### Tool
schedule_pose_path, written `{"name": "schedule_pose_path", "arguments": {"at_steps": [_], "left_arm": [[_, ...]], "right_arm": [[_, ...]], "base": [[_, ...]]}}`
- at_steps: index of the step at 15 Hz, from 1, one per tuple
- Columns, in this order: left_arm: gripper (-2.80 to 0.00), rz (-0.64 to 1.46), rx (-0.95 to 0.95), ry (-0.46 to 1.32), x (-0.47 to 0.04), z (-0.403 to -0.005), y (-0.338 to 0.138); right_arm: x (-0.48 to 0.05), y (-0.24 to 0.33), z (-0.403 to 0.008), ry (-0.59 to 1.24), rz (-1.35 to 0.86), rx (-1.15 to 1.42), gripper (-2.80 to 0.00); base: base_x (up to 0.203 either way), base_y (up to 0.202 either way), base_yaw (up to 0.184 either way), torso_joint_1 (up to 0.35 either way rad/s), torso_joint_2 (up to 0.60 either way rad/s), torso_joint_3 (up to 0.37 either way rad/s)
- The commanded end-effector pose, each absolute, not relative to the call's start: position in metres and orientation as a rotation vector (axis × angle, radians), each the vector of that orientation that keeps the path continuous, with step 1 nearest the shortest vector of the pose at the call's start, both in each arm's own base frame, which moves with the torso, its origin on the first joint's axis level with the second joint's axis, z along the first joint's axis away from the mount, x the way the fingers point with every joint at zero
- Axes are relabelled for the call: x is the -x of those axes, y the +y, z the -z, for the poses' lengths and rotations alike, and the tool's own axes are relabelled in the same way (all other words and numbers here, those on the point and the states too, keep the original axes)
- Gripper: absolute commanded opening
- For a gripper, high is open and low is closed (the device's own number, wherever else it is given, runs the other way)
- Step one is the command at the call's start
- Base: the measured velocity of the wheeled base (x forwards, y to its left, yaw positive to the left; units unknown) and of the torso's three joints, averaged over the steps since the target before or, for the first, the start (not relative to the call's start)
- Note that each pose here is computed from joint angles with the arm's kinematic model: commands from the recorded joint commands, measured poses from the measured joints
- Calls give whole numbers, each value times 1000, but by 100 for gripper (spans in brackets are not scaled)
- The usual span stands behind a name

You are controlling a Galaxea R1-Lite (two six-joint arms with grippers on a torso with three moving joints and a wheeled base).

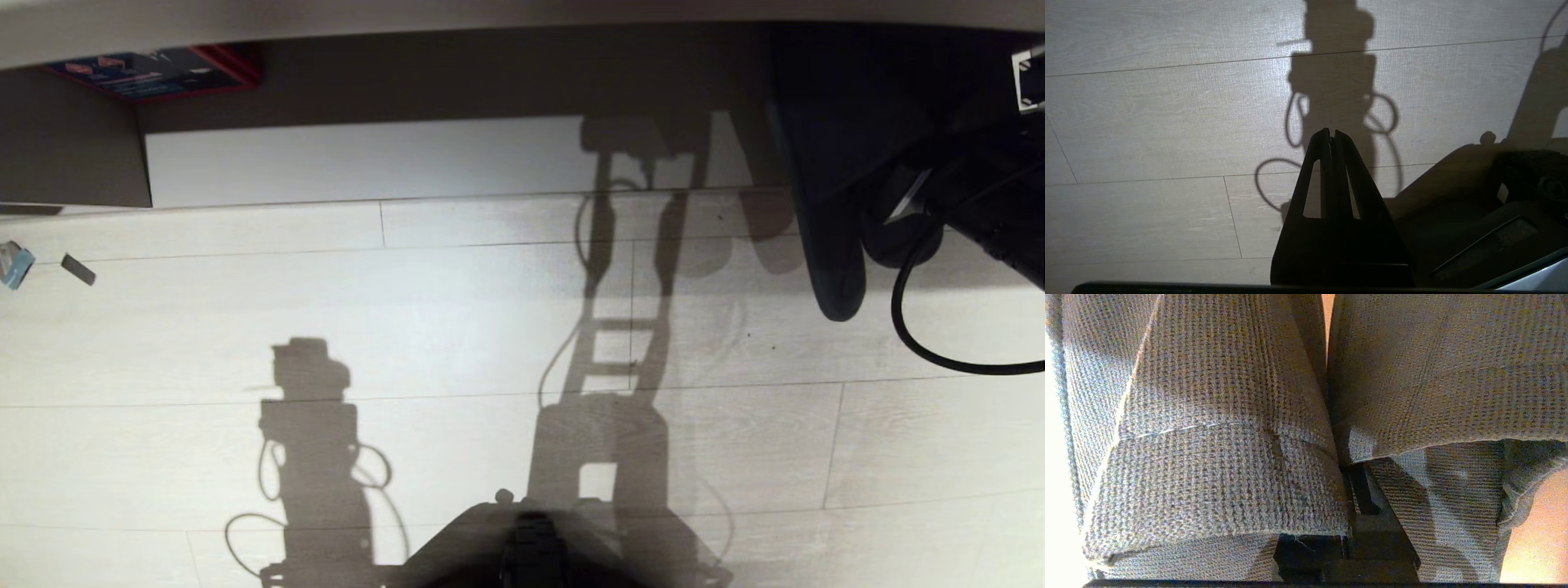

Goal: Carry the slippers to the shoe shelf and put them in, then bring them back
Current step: Place the slippers into the shoe cabinet

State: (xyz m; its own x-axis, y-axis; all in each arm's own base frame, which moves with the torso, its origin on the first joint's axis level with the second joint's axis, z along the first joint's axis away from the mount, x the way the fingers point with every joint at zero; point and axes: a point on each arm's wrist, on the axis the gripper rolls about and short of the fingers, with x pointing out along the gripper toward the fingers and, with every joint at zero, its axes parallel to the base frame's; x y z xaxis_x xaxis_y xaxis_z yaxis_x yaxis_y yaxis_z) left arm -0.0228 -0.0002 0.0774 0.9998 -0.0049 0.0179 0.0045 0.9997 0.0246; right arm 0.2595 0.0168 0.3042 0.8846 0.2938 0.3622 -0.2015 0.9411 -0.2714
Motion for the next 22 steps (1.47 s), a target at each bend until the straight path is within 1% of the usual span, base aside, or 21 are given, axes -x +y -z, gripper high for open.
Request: {"name": "schedule_pose_path", "arguments": {"at_steps": [1, 6, 11, 22], "left_arm": [[-280, 4, -25, -11, 22, -75, 0], [-280, 4, -25, -11, 22, -75, 0], [-280, 4, -25, -11, 22, -75, 0], [-280, 2, -24, -11, 22, -75, 0]], "right_arm": [[-269, 20, -306, -421, -255, 225, -280], [-282, 29, -308, -429, -264, 217, -280], [-297, 30, -327, -488, -233, 218, -280], [-312, 39, -347, -533, -196, 171, -280]], "base": [[0, 0, 0, 0, 0, 0], [0, 0, 0, 0, 0, 0], [0, 0, 0, 0, 0, 0], [0, 0, 0, 0, 0, 0]]}}
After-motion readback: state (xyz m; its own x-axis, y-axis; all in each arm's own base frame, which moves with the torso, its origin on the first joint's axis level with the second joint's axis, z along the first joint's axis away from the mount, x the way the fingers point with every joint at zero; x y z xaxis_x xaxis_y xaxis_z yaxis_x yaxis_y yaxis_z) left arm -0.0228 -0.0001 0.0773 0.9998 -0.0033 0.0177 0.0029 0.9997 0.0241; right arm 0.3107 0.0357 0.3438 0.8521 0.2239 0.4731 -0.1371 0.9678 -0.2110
